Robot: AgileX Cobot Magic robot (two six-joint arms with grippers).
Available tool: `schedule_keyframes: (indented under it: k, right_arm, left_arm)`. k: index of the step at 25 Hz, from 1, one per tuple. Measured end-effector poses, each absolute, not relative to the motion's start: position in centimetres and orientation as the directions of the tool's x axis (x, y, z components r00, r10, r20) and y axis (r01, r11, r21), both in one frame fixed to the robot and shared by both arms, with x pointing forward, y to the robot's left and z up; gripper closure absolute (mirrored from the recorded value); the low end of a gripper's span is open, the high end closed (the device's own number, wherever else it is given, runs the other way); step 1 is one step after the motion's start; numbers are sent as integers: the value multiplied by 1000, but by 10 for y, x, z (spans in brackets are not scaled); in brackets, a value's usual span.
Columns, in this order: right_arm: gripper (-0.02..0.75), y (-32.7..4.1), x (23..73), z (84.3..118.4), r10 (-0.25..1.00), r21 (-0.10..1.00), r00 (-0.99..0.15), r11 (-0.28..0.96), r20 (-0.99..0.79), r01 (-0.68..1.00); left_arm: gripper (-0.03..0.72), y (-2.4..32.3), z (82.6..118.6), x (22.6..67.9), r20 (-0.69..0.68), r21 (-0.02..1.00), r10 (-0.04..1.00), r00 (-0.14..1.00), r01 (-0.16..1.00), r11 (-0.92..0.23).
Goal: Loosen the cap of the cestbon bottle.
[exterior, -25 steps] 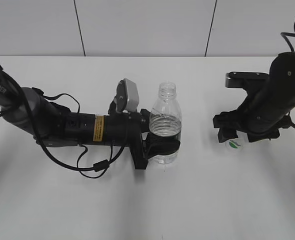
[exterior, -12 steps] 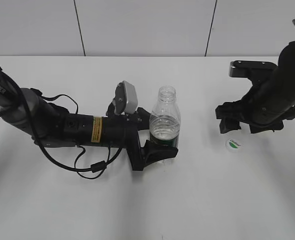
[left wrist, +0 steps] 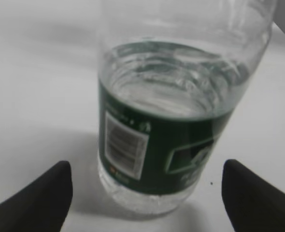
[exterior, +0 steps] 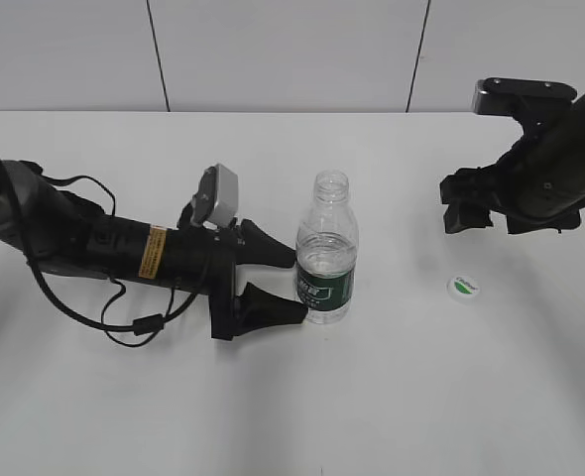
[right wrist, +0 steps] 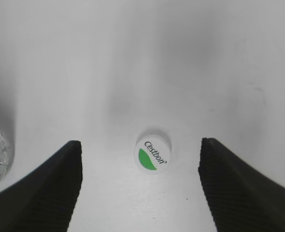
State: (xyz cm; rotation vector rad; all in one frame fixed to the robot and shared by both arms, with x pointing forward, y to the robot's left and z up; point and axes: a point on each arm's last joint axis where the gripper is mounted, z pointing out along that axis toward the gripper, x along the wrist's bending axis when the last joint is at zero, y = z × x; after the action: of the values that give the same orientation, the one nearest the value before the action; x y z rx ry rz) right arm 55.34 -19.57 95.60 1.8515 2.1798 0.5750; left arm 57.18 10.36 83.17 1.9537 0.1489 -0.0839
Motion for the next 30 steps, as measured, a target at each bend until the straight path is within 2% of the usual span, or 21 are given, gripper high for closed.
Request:
schedule_keyframes:
  k: [5, 9, 13, 17, 20, 22, 27, 30]
  right_arm:
    - [160, -197, 551, 966, 980, 457, -183, 126, 83, 881]
    - [160, -197, 550, 973, 979, 471, -188, 128, 83, 873]
    - [160, -198, 548, 979, 978, 484, -192, 129, 83, 866]
    - [160, -198, 547, 980, 978, 480, -192, 130, 82, 868]
    - [160, -199, 544, 982, 978, 466, -192, 134, 80, 875]
    - [160, -200, 541, 985, 976, 462, -204, 147, 74, 875]
    - [163, -203, 533, 1005, 967, 497, -250, 197, 40, 845]
    - [163, -206, 528, 1017, 961, 470, -275, 237, 12, 850]
  left_arm:
    - [121, 131, 843, 580, -119, 896, 63, 991, 134, -422]
    - [121, 148, 863, 592, -90, 867, 162, 983, 157, -473]
    - [131, 161, 894, 606, 73, 810, 305, 950, 122, -574]
    - [158, 181, 926, 621, 295, 707, 461, 837, 133, -695]
    - [167, 202, 944, 630, 431, 628, 586, 686, 238, -741]
    - [168, 217, 954, 633, 473, 607, 676, 565, 346, -715]
    - [168, 247, 959, 629, 480, 570, 831, 281, 620, -539]
    - [168, 256, 953, 622, 443, 523, 873, 202, 733, -435]
